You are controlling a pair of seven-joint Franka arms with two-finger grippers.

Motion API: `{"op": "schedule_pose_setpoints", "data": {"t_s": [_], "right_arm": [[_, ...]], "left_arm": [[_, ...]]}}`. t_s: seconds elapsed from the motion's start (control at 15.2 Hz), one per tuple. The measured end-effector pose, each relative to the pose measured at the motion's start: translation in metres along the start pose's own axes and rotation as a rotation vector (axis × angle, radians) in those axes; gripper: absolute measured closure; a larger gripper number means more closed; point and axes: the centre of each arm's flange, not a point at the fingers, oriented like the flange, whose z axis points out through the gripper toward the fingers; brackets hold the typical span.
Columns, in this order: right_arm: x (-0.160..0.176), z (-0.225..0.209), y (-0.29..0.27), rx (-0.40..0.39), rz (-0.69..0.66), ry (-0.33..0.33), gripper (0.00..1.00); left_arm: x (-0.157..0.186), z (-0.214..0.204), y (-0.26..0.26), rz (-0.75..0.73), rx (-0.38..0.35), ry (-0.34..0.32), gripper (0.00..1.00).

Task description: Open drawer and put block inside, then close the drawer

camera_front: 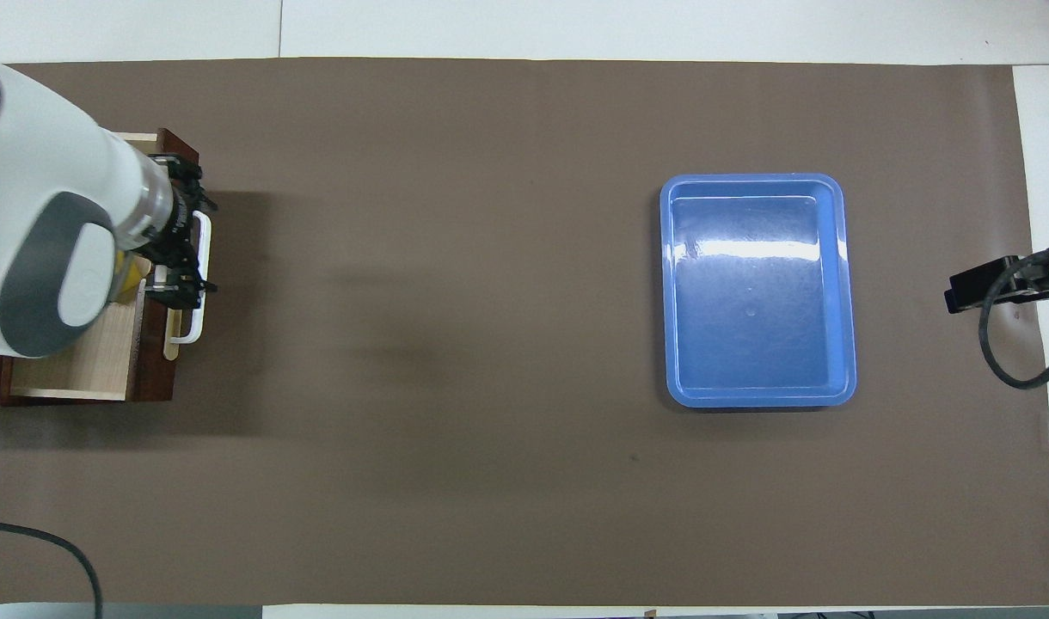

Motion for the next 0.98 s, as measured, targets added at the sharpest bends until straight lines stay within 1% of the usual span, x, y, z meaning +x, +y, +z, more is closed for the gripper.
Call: {"op": "schedule_pose_setpoints", "data": {"t_s": [0.26,0.39,0.53,0.59,0.66,0.79,0.98], "right_arm": [[0.009,0.015,0.001,0.004,0.011,-0.028,0.0],[0.014,0.018,0.001,0.006,0.011,-0.035,0.0],[0.014,0.012,0.001,0.006,0.012,-0.039,0.0],[0.011,0.006,0.002,0.007,0.014,-0.045,0.0],[0.009,0.0,0.004,0.008,0.018,-0.047,0.0],[0.007,-0.006,0.006,0.008,0.023,-0.045,0.0],[0.008,-0.005,0.006,0.009,0.022,-0.047,0.0]], "left_arm": [[0.067,0.009,0.006,0.067,-0.01,0.01,0.0],[0.111,0.013,0.007,0.091,-0.018,0.02,0.0],[0.154,0.016,0.006,0.119,-0.036,0.026,0.0],[0.168,0.017,0.005,0.129,-0.041,0.028,0.0],[0.173,0.018,0.004,0.133,-0.042,0.021,0.0],[0.169,0.017,0.004,0.167,-0.041,0.027,0.0],[0.154,0.002,0.01,0.263,-0.055,0.036,0.0]]}}
